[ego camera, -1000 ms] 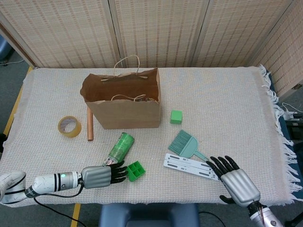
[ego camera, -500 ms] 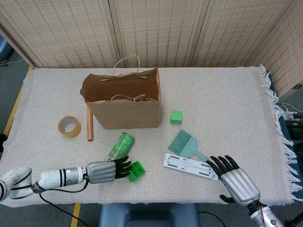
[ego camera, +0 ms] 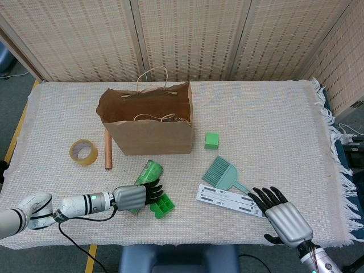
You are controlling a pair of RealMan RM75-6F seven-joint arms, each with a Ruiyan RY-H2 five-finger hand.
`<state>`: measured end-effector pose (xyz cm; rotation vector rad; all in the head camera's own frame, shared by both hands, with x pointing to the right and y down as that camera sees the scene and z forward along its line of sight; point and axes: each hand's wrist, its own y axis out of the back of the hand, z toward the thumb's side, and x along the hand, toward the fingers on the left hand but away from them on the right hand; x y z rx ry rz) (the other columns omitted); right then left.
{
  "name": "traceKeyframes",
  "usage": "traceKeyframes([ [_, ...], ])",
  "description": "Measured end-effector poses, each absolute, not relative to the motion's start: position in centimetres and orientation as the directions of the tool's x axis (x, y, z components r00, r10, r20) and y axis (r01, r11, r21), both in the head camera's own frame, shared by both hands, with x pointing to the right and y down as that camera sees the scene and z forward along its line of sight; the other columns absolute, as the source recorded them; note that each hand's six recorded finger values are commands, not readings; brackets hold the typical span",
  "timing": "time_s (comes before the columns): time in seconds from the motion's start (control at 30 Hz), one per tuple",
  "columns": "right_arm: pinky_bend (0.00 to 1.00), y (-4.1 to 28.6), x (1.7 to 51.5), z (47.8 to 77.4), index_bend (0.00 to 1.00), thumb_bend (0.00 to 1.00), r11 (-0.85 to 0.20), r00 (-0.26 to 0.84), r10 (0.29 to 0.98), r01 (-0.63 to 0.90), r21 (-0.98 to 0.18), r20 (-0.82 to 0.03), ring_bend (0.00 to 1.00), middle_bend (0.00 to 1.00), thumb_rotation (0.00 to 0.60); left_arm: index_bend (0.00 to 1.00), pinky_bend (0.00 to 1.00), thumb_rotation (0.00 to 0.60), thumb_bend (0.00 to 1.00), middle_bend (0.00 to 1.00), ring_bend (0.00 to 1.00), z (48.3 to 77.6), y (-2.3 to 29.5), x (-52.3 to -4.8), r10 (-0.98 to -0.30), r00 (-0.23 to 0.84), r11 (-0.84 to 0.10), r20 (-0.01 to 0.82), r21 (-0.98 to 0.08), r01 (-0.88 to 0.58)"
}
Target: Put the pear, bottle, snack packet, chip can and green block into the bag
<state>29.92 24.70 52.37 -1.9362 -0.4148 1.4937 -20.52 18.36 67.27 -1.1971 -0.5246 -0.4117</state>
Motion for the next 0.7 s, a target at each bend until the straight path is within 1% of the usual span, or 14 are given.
traceKeyframes([
  [0.2, 0.0, 24.7, 29.9, 52.4, 0.0, 0.06, -0.738, 0.299, 0.605, -0.137, -0.661, -0.738, 0.0, 0.0, 0.6, 0.0, 0.08, 0.6, 0.35, 0.0, 0.0, 67.9, 17.2, -20.5, -0.059, 0.804, 0.329, 0.592, -0.749, 0.575],
  [0.33, 0.0, 24.7, 29.8, 52.5, 0.0, 0.06, -0.739, 0.299, 0.604, -0.139, -0.659, -0.739, 0.0, 0.0, 0.6, 0.0, 0.08, 0.6, 0.35, 0.0, 0.0, 67.9, 16.0, -20.5, -0.103, 0.803, 0.316, 0.587, -0.746, 0.586],
  [0.43, 0.0, 24.7, 29.8, 52.5, 0.0, 0.06, -0.739, 0.299, 0.602, -0.142, -0.658, -0.741, 0.0, 0.0, 0.6, 0.0, 0.08, 0.6, 0.35, 0.0, 0.0, 68.2, 15.4, -20.9, -0.123, 0.79, 0.324, 0.601, -0.728, 0.605],
  [0.53, 0.0, 24.7, 29.8, 52.5, 0.0, 0.06, -0.738, 0.298, 0.604, -0.14, -0.66, -0.739, 0.0, 0.0, 0.6, 0.0, 0.08, 0.6, 0.35, 0.0, 0.0, 68.6, 15.3, -21.5, -0.131, 0.775, 0.323, 0.618, -0.713, 0.622],
  [0.7, 0.0, 24.7, 29.8, 52.5, 0.0, 0.06, -0.74, 0.299, 0.601, -0.142, -0.658, -0.741, 0.0, 0.0, 0.6, 0.0, 0.08, 0.6, 0.35, 0.0, 0.0, 69.1, 15.8, -21.8, -0.112, 0.766, 0.354, 0.633, -0.695, 0.626],
])
